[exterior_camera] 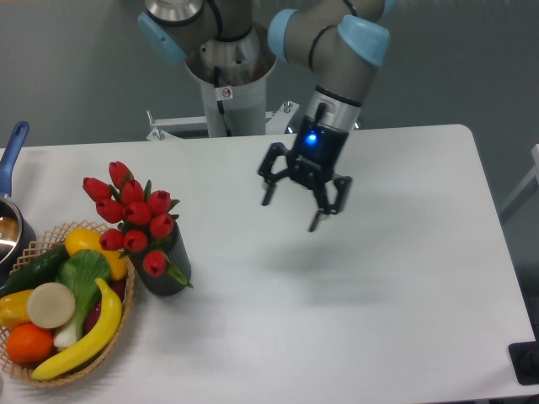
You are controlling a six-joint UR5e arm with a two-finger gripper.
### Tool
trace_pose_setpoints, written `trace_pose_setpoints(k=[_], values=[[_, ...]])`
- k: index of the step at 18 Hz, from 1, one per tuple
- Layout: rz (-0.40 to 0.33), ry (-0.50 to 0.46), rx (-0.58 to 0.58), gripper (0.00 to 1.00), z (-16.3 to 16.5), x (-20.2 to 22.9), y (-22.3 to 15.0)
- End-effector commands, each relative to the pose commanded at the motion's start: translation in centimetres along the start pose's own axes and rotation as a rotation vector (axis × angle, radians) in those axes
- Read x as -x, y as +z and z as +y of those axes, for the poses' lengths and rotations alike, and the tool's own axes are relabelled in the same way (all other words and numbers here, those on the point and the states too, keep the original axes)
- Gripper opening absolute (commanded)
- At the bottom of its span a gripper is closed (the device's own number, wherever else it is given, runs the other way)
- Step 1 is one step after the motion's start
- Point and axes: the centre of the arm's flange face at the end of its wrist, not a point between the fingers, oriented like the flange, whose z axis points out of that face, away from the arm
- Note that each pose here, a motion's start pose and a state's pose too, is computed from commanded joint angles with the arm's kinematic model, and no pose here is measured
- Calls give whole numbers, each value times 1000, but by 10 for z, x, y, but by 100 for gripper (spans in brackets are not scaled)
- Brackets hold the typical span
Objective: Pick up the flowers from the vase
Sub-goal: 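Move the open gripper toward the red tulips in the black vase, then close the gripper around the tulip stems above the vase rim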
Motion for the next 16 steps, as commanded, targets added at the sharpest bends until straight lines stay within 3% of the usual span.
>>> trace_pose_setpoints(k=[12, 16], values=[[214, -50, -225, 100, -8, -29, 59], [259, -48, -223, 100, -9, -38, 79]])
